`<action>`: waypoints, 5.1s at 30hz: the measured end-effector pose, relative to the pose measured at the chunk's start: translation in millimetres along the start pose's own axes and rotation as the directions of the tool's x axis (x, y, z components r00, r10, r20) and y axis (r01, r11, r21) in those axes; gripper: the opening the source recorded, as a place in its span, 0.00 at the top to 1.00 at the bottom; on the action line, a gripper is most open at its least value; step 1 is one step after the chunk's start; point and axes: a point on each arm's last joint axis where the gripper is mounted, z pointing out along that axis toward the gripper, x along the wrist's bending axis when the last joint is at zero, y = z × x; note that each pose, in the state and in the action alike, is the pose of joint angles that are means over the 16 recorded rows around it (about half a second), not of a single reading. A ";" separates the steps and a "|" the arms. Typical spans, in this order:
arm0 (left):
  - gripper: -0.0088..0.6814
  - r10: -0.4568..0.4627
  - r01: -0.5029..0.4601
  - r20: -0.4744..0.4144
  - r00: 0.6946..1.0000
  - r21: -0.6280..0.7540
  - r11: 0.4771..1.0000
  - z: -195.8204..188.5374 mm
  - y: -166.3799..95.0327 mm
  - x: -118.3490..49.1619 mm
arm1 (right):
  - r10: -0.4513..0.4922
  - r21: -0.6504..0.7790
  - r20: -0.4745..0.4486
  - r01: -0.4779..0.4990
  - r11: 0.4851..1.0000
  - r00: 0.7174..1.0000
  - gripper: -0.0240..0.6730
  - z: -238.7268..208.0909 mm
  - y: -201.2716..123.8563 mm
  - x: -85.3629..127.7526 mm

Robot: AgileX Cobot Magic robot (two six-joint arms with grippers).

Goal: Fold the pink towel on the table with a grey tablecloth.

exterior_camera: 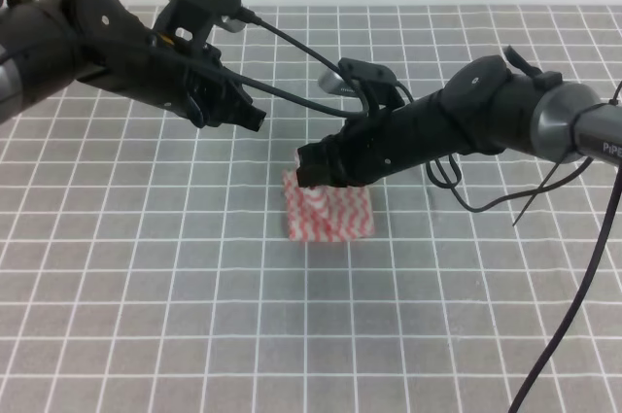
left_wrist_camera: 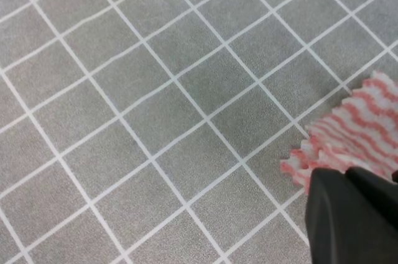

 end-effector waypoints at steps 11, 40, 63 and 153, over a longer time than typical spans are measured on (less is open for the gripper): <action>0.99 -0.002 0.002 0.001 1.000 -0.001 1.000 0.0 0.1 -0.1 | 0.006 -0.003 0.008 -0.006 1.000 1.000 0.98 4.6 -1.2 -3.0; 0.99 0.014 -0.014 0.010 1.000 0.017 1.000 -0.2 -1.6 -0.9 | -0.113 0.152 -0.065 0.122 0.981 0.991 0.95 -6.4 3.7 -1.3; 0.99 -0.039 0.032 0.153 0.988 0.049 0.998 6.9 -6.1 -14.0 | -0.166 0.225 0.024 0.157 0.962 0.986 0.99 -17.0 4.9 -7.0; 0.99 -0.288 0.213 -0.275 0.917 -0.271 0.939 -303.5 -204.3 -114.5 | -0.103 -0.676 0.336 0.316 0.666 0.936 0.99 -306.1 -212.2 91.1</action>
